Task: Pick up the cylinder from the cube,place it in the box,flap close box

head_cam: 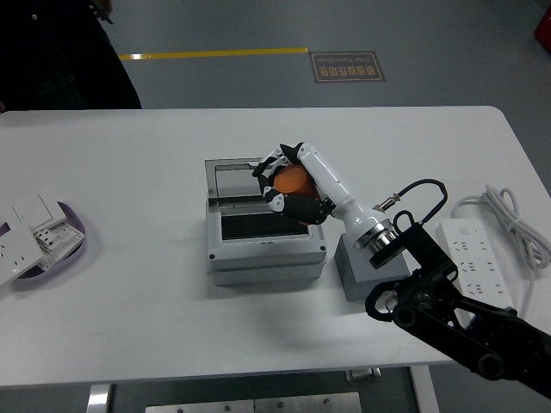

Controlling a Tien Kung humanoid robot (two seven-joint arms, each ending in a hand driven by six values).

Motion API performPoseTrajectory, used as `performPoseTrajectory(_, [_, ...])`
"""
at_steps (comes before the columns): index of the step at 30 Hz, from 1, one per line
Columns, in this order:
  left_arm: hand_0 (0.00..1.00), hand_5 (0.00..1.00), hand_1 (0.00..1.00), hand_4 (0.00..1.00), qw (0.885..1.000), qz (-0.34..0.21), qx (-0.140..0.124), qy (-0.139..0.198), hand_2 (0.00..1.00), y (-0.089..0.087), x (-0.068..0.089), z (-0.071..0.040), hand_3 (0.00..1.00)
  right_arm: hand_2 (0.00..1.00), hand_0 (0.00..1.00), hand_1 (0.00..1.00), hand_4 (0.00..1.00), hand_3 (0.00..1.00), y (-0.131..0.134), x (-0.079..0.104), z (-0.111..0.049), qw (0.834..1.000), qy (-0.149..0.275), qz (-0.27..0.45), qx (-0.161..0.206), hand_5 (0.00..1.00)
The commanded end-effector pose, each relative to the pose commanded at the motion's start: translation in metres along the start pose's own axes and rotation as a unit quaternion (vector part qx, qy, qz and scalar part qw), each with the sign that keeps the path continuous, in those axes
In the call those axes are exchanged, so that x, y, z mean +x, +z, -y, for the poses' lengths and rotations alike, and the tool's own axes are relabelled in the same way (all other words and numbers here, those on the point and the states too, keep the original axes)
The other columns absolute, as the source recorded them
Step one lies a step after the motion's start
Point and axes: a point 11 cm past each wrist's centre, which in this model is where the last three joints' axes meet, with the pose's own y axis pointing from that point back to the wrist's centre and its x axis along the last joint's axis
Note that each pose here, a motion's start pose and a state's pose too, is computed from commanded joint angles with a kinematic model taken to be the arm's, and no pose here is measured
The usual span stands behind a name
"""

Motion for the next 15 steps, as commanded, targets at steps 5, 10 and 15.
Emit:
performPoseTrajectory(5, [0.596, 0.216, 0.623, 0.692, 1.0, 0.001, -0.001, 0.001, 0.616, 0.002, 0.002, 0.0, 0.635, 0.2, 0.063, 0.155, 0.002, 0.192, -0.002, -0.018, 0.018, 0.992, -0.053, -0.111, -0.034, 0.002])
performPoseTrajectory(10, [0.596, 0.216, 0.623, 0.692, 1.0, 0.003, -0.001, 0.001, 0.616, 0.003, 0.002, 0.0, 0.635, 0.2, 0.063, 0.155, 0.002, 0.192, 0.01, -0.028, 0.025, 0.975, -0.069, -0.197, -0.075, 0.002])
performPoseTrajectory(15, [0.596, 0.218, 0.623, 0.691, 1.0, 0.003, -0.001, 0.002, 0.616, 0.003, 0.003, 0.0, 0.634, 0.235, 0.081, 0.183, 0.002, 0.195, 0.017, -0.037, 0.027, 0.956, -0.079, -0.266, -0.091, 0.002])
